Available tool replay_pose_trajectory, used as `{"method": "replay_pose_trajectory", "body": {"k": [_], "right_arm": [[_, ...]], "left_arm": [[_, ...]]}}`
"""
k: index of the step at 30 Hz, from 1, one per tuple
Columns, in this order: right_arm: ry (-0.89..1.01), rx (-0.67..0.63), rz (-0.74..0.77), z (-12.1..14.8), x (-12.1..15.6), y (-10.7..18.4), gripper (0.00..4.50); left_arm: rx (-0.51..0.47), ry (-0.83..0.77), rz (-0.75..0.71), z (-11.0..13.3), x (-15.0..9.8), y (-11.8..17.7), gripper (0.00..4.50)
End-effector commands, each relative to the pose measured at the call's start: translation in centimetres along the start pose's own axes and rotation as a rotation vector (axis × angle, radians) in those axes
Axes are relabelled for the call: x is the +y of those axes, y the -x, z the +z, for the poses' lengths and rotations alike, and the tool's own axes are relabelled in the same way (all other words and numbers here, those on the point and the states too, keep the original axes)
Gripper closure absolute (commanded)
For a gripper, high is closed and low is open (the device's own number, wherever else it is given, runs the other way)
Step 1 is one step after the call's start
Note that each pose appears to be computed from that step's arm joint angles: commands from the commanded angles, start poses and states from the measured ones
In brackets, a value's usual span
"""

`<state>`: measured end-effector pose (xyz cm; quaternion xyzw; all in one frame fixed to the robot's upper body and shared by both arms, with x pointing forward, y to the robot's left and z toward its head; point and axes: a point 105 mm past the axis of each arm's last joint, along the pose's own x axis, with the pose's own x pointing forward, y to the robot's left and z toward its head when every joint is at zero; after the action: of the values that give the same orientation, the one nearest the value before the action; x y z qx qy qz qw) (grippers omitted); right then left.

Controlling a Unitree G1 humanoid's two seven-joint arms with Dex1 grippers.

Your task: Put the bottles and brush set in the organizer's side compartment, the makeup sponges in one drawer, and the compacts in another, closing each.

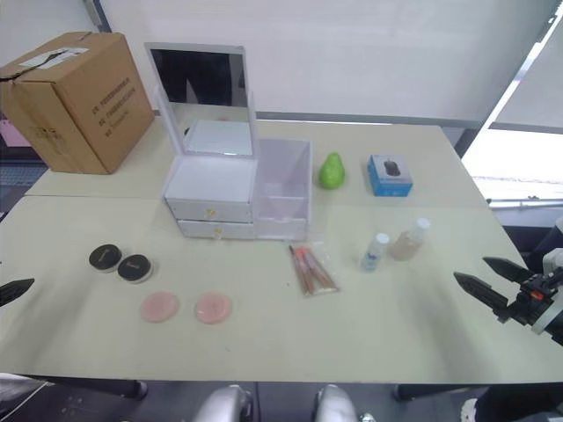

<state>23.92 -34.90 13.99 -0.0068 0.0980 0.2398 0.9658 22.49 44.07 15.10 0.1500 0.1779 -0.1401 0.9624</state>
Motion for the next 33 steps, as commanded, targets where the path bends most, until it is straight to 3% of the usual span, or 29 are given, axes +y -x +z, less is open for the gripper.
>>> {"method": "replay_pose_trajectory", "body": {"k": [1, 5, 9, 13, 17, 23, 28, 33], "right_arm": [[0.047, -0.026, -0.009, 1.2, -0.3, 0.2, 0.0], [0.04, -0.029, -0.005, 1.1, -0.1, 0.2, 0.0], [0.025, -0.024, 0.013, 1.1, 0.8, -0.1, 0.0], [0.018, -0.039, -0.005, 2.3, 3.0, -1.7, 0.0], [0.004, -0.032, -0.045, 1.8, 5.6, -3.7, 0.0], [-0.06, -0.116, -0.33, 1.2, 4.7, -6.7, 0.0], [-0.063, -0.174, -0.425, 1.6, 3.8, -7.5, 0.0], [-0.027, -0.211, -0.435, 2.5, 3.3, -9.1, 0.0]], "left_arm": [[-0.017, -0.031, 0.029, 1.2, 0.5, 0.4, 0.03], [-0.027, -0.033, 0.044, 1.5, 0.6, 0.2, 0.03], [-0.111, -0.096, -0.016, 3.4, -1.2, -1.7, 0.03], [-0.202, -0.117, -0.279, 5.6, -8.4, -4.9, 0.03], [-0.29, -0.077, -0.48, 8.0, -15.3, -6.4, 0.03], [-0.344, -0.023, -0.725, 9.8, -23.0, -6.2, 0.03], [-0.394, -0.001, -0.843, 11.4, -26.5, -5.6, 0.03], [-0.42, 0.015, -0.878, 12.2, -27.8, -6.0, 0.03]]}}
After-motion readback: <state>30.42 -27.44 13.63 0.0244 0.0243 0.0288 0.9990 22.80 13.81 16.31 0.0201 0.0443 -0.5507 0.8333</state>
